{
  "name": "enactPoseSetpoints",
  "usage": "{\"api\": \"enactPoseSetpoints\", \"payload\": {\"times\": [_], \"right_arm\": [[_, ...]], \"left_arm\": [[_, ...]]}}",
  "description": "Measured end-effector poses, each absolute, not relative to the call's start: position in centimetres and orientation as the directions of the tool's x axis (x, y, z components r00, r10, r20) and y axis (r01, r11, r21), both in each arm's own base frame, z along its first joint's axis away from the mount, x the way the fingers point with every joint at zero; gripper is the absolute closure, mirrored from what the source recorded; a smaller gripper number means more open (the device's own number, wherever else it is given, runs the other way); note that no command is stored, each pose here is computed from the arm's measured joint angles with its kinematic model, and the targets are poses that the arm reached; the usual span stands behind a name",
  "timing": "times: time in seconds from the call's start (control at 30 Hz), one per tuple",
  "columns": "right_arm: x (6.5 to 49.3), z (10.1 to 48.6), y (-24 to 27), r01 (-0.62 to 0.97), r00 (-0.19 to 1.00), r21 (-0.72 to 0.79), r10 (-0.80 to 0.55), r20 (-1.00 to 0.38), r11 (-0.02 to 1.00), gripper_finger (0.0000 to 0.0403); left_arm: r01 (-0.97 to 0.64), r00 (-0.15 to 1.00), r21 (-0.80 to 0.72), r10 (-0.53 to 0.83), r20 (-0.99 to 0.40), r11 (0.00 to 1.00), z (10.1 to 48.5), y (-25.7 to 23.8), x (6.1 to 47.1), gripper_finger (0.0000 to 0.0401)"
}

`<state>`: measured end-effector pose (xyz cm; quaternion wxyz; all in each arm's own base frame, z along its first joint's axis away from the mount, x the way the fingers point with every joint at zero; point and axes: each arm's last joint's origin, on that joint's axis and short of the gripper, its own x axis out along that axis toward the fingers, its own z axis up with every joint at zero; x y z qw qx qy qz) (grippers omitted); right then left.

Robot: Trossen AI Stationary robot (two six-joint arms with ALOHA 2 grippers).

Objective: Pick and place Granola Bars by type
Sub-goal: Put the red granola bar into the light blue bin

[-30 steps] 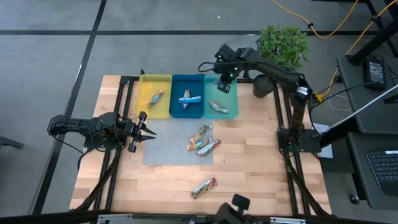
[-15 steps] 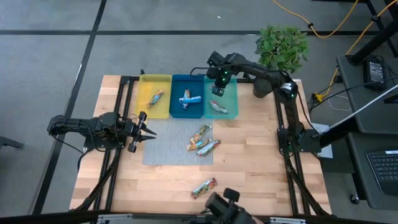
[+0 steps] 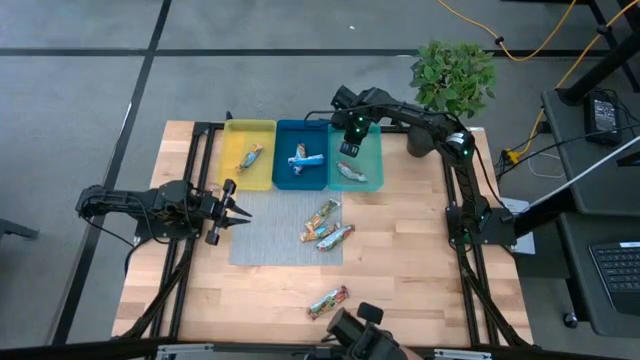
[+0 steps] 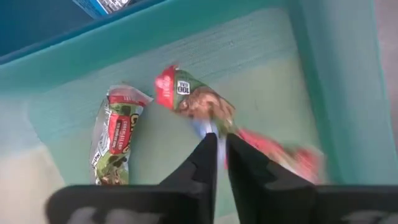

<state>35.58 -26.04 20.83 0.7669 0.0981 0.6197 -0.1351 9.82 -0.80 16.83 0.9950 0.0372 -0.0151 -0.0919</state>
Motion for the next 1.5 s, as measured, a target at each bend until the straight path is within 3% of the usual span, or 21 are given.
{"api": "enactPoseSetpoints", "payload": {"times": [0.27,0.4,0.83,1.1,1.33,1.5], "right_arm": [[35.6,20.9,-25.5,0.351,0.179,-0.004,-0.071,-0.981,0.936,0.0281],[36.0,21.7,-23.9,0.325,0.161,0.004,-0.051,-0.986,0.946,0.0263],[38.5,27.2,-13.7,0.235,0.248,-0.035,-0.095,-0.964,0.971,0.0285],[40.4,27.4,-3.8,0.041,0.242,-0.05,-0.059,-0.968,0.998,0.0297],[39.1,27.2,4.3,-0.036,0.136,-0.127,-0.121,-0.983,0.991,0.0304],[38.3,27.2,9.2,-0.125,0.159,-0.123,-0.103,-0.982,0.984,0.0304]], "left_arm": [[0.182,0.983,0.077,-0.184,0.023,0.98,16.8,-0.8,9.8,0.0344],[0.182,0.983,0.077,-0.184,0.023,0.98,16.8,-0.8,9.8,0.0342],[0.182,0.983,0.077,-0.184,0.023,0.98,16.8,-0.8,9.8,0.0344],[0.182,0.983,0.077,-0.184,0.023,0.98,16.8,-0.8,9.8,0.0339],[0.182,0.983,0.077,-0.184,0.023,0.98,16.8,-0.8,9.8,0.0342],[0.182,0.983,0.077,-0.184,0.023,0.98,16.8,-0.8,9.8,0.0344]]}}
